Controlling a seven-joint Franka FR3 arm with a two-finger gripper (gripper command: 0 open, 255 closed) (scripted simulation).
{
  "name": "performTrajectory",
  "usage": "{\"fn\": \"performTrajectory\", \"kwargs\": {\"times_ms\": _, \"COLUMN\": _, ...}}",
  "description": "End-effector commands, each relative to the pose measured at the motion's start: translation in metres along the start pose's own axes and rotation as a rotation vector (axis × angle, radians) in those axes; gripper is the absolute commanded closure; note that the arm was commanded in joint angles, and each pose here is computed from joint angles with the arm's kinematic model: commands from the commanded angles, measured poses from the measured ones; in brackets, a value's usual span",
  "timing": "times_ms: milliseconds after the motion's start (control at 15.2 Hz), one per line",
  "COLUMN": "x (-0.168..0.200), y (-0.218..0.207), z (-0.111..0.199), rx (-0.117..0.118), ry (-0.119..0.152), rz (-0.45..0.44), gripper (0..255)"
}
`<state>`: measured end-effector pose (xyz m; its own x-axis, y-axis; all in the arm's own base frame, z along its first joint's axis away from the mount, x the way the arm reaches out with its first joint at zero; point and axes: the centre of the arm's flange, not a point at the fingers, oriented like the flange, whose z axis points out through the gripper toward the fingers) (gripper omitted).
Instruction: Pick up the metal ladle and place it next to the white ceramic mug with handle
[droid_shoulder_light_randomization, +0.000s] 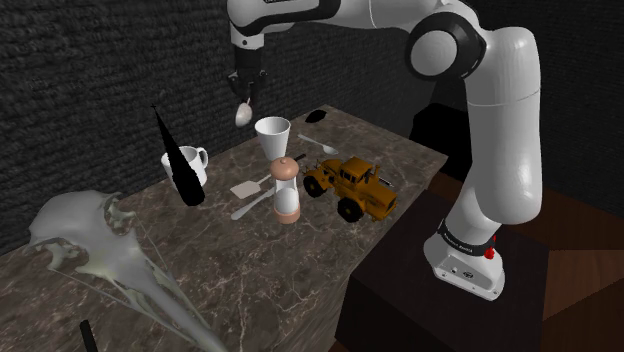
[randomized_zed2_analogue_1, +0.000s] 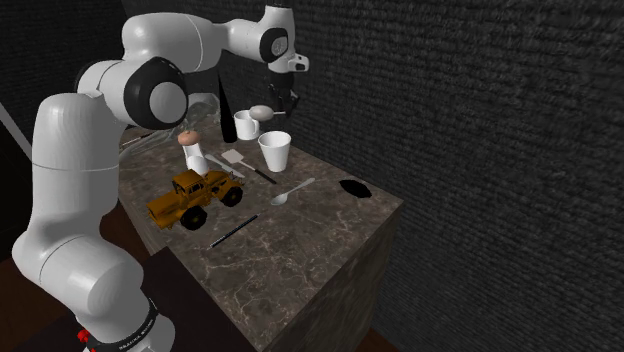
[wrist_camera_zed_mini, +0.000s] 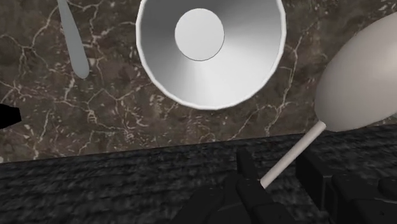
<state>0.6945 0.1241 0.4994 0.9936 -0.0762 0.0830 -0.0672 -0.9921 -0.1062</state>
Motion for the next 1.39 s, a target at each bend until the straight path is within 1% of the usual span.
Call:
{"fn": "performTrajectory", "kwargs": {"times_ms": 0, "x": -0.001, "y": -0.004, "z": 0.010, "rx": 0.003, "ry": 0.002, "rz": -0.005, "gripper": 255}}
{"fn": "performTrajectory", "kwargs": {"times_ms": 1320, "x": -0.010, "y": 0.007, "z": 0.115, "rx": 0.003, "ry": 0.002, "rz": -0.005, "gripper": 255}}
